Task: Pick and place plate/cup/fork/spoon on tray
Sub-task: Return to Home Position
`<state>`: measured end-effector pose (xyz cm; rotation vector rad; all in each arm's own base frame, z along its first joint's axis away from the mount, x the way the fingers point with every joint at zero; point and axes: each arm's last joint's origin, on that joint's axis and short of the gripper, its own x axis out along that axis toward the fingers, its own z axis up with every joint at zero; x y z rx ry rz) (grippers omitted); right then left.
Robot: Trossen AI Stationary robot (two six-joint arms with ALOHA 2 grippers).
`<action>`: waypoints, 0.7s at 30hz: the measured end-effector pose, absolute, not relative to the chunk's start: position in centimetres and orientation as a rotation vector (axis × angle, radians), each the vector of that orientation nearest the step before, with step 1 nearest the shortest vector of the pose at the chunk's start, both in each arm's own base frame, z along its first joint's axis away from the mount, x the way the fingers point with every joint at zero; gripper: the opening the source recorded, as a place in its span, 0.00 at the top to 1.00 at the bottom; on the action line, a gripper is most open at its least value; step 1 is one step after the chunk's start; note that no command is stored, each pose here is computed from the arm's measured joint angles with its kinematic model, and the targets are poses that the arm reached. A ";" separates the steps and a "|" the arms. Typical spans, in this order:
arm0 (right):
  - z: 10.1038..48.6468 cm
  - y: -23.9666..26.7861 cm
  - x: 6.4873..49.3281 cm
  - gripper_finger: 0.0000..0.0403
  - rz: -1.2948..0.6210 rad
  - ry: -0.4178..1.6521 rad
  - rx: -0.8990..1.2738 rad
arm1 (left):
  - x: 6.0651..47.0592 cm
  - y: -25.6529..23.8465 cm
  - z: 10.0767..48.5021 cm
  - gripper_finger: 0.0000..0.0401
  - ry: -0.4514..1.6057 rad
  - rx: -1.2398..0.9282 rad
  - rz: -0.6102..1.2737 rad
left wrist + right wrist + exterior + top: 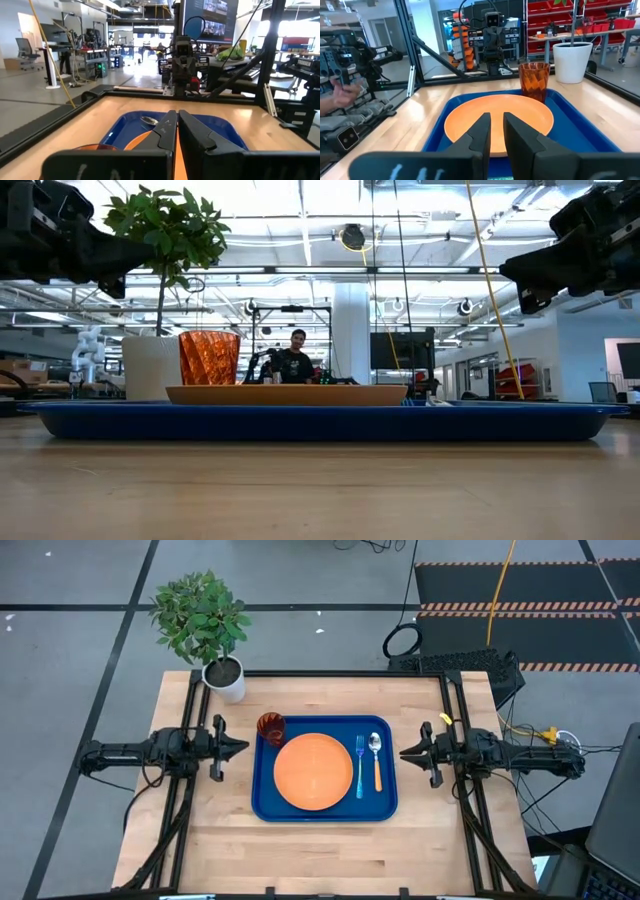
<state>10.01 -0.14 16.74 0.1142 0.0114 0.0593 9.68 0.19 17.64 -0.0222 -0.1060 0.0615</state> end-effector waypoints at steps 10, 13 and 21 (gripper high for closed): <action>16.7 -0.1 10.0 0.89 0.060 0.013 0.145 | 9.7 0.2 17.6 0.95 -0.106 -0.009 0.063; 16.7 -0.1 10.0 0.89 0.060 0.013 0.145 | 9.7 0.2 17.6 0.95 -0.106 -0.008 0.063; 16.7 -0.1 10.0 0.89 0.060 0.013 0.145 | 9.7 0.2 17.6 0.95 -0.106 -0.008 0.063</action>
